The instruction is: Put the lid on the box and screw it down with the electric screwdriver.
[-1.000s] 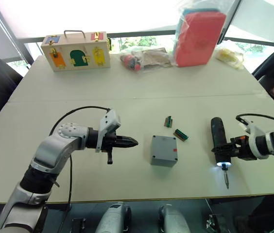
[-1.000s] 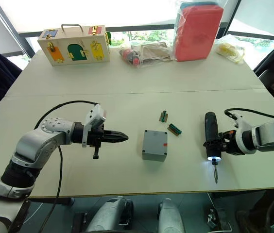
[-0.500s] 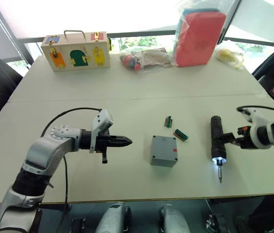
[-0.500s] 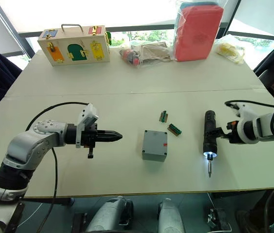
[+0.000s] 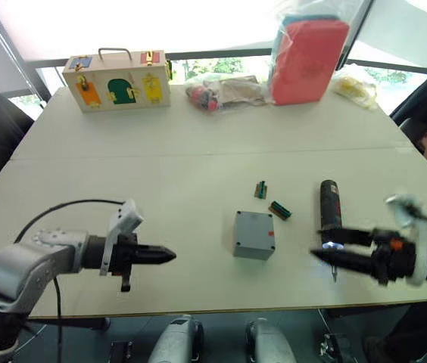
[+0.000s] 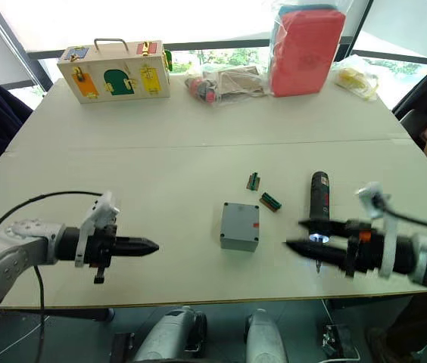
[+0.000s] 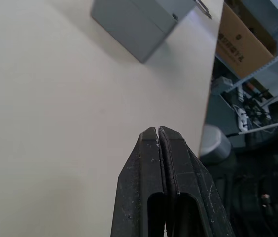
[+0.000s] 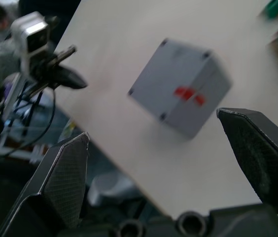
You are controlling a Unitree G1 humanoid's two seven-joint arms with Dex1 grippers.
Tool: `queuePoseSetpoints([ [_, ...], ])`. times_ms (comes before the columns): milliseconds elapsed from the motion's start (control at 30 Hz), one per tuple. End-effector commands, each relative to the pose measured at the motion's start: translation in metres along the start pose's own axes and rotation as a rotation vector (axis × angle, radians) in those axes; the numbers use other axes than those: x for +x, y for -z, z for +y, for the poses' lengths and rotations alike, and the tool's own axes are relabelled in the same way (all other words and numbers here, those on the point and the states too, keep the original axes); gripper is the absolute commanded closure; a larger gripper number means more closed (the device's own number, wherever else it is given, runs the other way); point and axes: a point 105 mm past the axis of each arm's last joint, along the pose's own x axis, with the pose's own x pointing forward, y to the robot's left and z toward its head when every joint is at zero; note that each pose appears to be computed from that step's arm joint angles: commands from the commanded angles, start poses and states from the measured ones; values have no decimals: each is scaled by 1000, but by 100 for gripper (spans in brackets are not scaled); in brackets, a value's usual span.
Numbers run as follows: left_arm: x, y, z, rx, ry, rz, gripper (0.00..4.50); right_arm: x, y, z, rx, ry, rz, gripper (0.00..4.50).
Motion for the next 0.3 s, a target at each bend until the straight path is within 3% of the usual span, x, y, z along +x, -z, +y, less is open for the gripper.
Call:
queuePoseSetpoints([
  [33,-2,10,-16,-13,16,20,450,11,12,20,-77,-107,85,7],
  [133,-3,21,-23,-44,8,28,450,11,25,19,-107,-127,157,7],
  [300,-3,14,-24,-42,-13,-12,450,14,29,15,-137,-151,170,7],
])
